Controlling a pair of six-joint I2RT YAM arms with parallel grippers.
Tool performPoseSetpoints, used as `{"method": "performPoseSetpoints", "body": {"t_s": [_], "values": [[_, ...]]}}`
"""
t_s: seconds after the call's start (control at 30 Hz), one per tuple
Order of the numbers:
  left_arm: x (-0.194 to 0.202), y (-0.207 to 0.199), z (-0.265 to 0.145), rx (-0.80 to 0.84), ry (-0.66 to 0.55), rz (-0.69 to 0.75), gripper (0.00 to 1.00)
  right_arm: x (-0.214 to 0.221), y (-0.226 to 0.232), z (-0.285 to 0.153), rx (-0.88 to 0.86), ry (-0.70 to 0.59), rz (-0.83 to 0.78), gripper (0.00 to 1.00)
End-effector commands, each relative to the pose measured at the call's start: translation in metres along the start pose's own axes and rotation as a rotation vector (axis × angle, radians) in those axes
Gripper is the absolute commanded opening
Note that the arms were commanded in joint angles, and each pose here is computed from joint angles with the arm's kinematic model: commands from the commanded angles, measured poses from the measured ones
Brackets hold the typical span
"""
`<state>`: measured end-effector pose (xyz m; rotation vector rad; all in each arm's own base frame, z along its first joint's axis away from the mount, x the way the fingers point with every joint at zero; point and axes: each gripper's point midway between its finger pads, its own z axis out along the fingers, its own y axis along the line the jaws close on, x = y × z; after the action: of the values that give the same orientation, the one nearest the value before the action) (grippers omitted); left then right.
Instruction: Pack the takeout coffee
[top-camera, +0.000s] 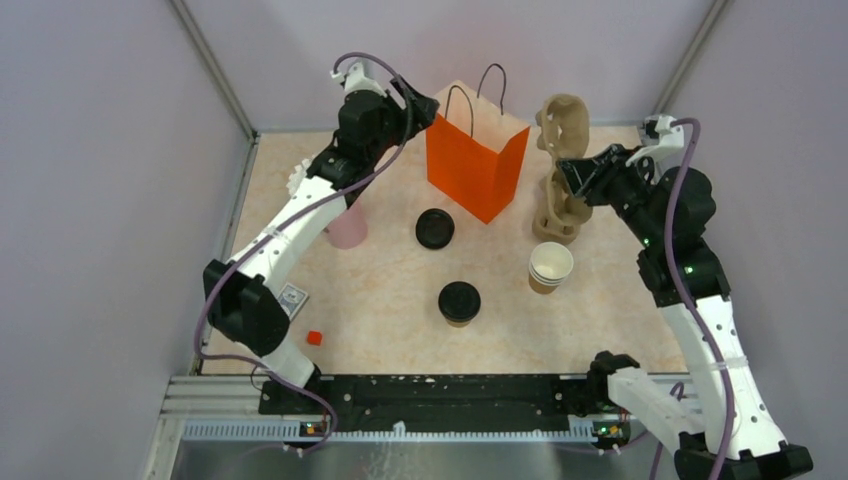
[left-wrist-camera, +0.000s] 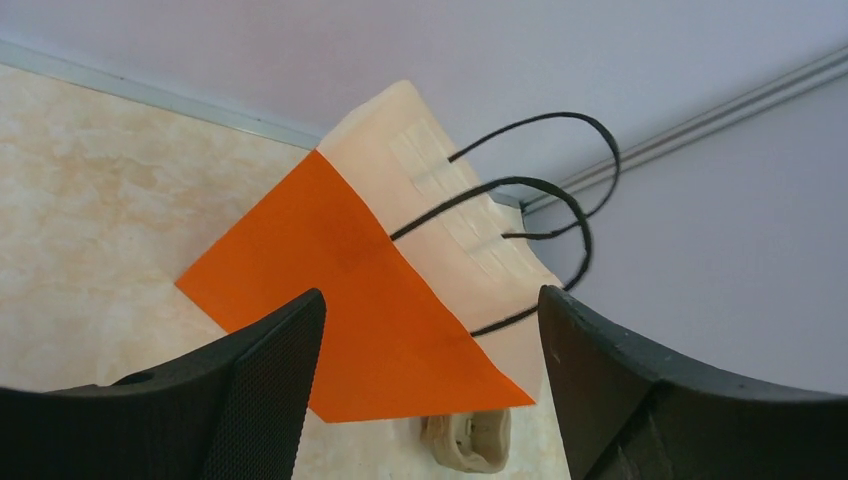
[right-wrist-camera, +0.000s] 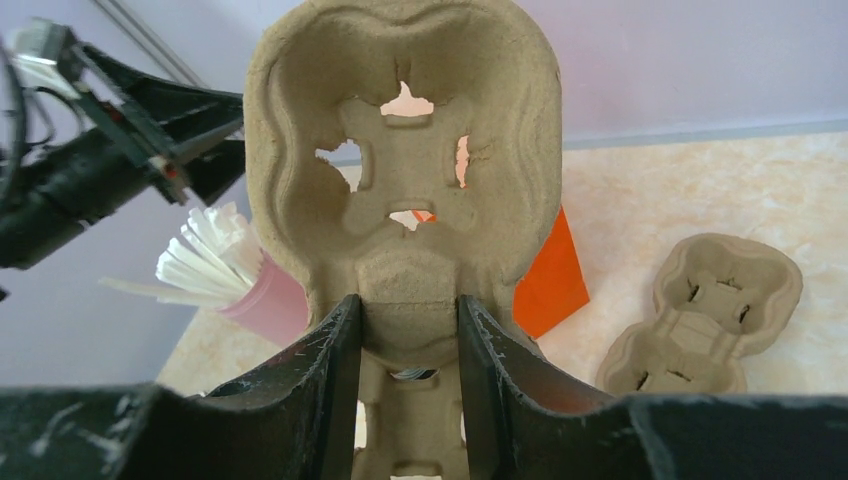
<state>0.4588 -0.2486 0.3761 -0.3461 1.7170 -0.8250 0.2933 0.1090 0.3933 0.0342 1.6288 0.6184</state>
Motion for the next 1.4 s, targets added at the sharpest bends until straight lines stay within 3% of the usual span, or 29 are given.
{"method": "performPoseSetpoints", "body": {"t_s": [0.0, 0.1, 0.2, 0.33, 0.53, 0.7, 1.0, 1.13, 1.23, 1.37], "values": [[-0.007, 0.021, 0.023, -0.031, 0.019, -0.152, 0.81, -0.03, 0.021, -0.01, -0.07, -0.076, -0.001, 0.25], [-0.012, 0.033, 0.043, -0.039, 0.027, -0.256, 0.76, -0.031, 0.023, -0.013, -0.072, -0.062, 0.0, 0.24], [-0.015, 0.025, 0.063, 0.005, 0.026, -0.268, 0.75, -0.031, 0.025, -0.018, -0.068, -0.036, -0.021, 0.24], [0.003, 0.018, 0.085, 0.044, 0.11, -0.315, 0.72, -0.031, 0.024, -0.023, -0.058, -0.022, -0.045, 0.24], [0.016, 0.024, 0.091, 0.03, 0.152, -0.258, 0.72, -0.039, 0.021, -0.029, -0.025, -0.036, -0.078, 0.24], [0.034, 0.037, 0.096, -0.011, 0.21, -0.251, 0.66, -0.047, 0.025, -0.029, -0.044, -0.069, -0.077, 0.24], [0.054, 0.04, 0.109, -0.011, 0.334, -0.15, 0.61, -0.058, 0.028, -0.006, -0.073, -0.119, -0.069, 0.22], [0.061, 0.045, 0.106, -0.035, 0.354, -0.172, 0.49, -0.064, 0.029, 0.007, -0.094, -0.143, -0.102, 0.22], [0.06, 0.035, 0.104, 0.013, 0.362, -0.165, 0.33, -0.076, 0.026, 0.02, -0.084, -0.2, -0.123, 0.22], [0.055, 0.014, 0.102, 0.104, 0.369, -0.134, 0.29, -0.089, 0.035, 0.043, -0.162, -0.283, -0.127, 0.22]]}}
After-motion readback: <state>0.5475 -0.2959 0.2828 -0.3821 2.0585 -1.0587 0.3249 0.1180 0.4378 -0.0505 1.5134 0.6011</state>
